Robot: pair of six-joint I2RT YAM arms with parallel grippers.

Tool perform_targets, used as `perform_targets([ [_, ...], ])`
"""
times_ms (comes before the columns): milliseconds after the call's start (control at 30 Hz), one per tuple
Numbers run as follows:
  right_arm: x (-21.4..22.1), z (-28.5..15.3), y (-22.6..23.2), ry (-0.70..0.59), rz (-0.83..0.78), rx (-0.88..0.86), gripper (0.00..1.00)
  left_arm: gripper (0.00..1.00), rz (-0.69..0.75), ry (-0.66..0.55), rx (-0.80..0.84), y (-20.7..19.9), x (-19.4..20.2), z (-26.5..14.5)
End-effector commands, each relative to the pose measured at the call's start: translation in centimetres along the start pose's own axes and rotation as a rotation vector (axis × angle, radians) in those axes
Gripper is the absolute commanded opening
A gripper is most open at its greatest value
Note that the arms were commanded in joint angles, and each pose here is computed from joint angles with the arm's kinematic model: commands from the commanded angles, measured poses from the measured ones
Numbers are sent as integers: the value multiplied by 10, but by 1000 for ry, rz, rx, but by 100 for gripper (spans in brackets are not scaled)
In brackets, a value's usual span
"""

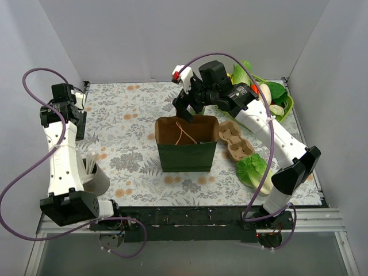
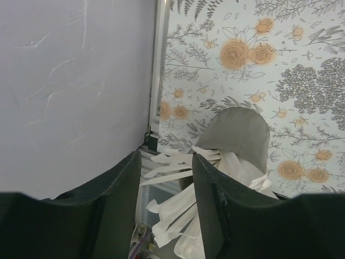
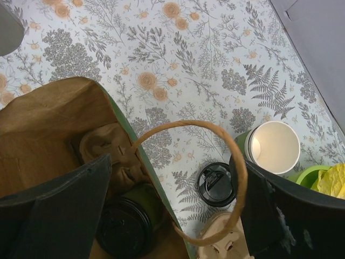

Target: Pack the takeout coffee

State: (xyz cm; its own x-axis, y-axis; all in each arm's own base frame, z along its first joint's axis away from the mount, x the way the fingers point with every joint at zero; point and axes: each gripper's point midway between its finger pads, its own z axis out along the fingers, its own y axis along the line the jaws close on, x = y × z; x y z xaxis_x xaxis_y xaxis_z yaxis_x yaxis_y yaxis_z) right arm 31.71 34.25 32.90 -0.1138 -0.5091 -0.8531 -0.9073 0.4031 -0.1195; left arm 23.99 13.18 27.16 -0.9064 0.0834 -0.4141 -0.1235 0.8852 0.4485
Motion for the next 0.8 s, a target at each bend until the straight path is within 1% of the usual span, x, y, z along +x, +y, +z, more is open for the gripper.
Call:
perform_targets([
  [0,-5,-15,3,-14,-46,27,97,40,-41,-4,89,-15,-3,2],
  [100,-2,-16,2,-8,-48,35,97,37,-31,64,123,-26,11,12],
  [200,-1,-14,0,-3,-48,42,97,34,-28,99,157,-34,17,15],
  [267,0,-13,1,0,-49,40,97,31,-32,102,147,-33,18,15],
  [467,4,-8,3,11,-42,27,97,30,-18,136,123,-31,27,19],
  [633,6,-6,2,16,-41,27,97,29,-17,126,85,-20,27,15],
  [767,7,-3,3,23,-38,21,97,27,-13,134,85,-21,31,16],
])
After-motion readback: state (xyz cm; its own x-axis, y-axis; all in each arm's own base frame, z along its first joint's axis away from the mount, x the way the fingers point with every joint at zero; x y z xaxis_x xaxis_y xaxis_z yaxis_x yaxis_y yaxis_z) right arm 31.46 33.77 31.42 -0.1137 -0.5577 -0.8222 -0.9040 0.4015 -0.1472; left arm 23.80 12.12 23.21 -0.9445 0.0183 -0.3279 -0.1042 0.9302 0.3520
